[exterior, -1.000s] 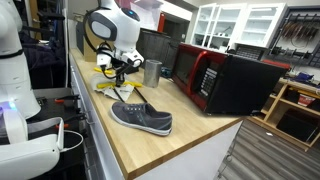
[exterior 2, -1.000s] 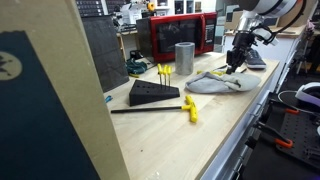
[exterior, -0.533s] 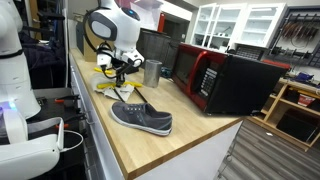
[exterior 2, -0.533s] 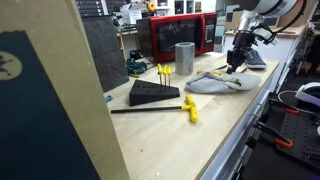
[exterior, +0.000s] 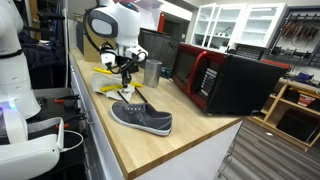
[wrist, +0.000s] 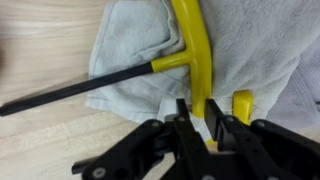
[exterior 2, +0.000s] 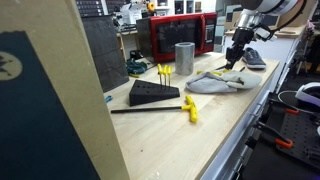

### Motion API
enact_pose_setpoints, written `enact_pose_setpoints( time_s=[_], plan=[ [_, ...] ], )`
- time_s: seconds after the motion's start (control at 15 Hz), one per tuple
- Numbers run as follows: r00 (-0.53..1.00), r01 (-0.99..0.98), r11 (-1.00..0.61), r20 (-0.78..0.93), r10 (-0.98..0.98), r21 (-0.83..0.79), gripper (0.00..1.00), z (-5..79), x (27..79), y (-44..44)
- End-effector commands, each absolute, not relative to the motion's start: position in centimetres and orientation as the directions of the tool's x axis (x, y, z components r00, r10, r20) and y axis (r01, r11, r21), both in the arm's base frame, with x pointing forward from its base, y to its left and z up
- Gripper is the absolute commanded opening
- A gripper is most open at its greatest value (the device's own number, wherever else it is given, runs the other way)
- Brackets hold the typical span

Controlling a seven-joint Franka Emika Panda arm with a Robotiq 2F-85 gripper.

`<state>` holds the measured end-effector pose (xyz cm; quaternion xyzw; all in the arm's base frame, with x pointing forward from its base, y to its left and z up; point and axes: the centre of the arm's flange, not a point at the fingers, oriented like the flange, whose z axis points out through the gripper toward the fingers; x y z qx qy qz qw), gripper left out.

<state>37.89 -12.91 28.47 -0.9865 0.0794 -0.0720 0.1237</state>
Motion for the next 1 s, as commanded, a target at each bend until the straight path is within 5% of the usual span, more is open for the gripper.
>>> enact_pose_setpoints(
  time_s=[0.0,0.13,0.2,0.67,0.73,0.93],
  plan=[
    [0.969,-0.135,-0.965,0.173,-0.176,-0.224,0.01,29.3,37.7,-12.6],
    [0.968,-0.136,-0.965,0.178,-0.177,-0.222,0.0,29.4,37.8,-12.4],
    [0.968,-0.136,-0.966,0.18,-0.178,-0.221,0.2,29.4,37.9,-12.3],
    [0.972,-0.129,-0.968,0.168,-0.166,-0.214,0.69,28.7,38.5,-11.5],
    [0.974,-0.128,-0.969,0.156,-0.163,-0.212,0.41,28.5,38.5,-11.3],
    [0.978,-0.123,-0.969,0.139,-0.155,-0.212,0.25,27.9,38.6,-10.6]
  ],
)
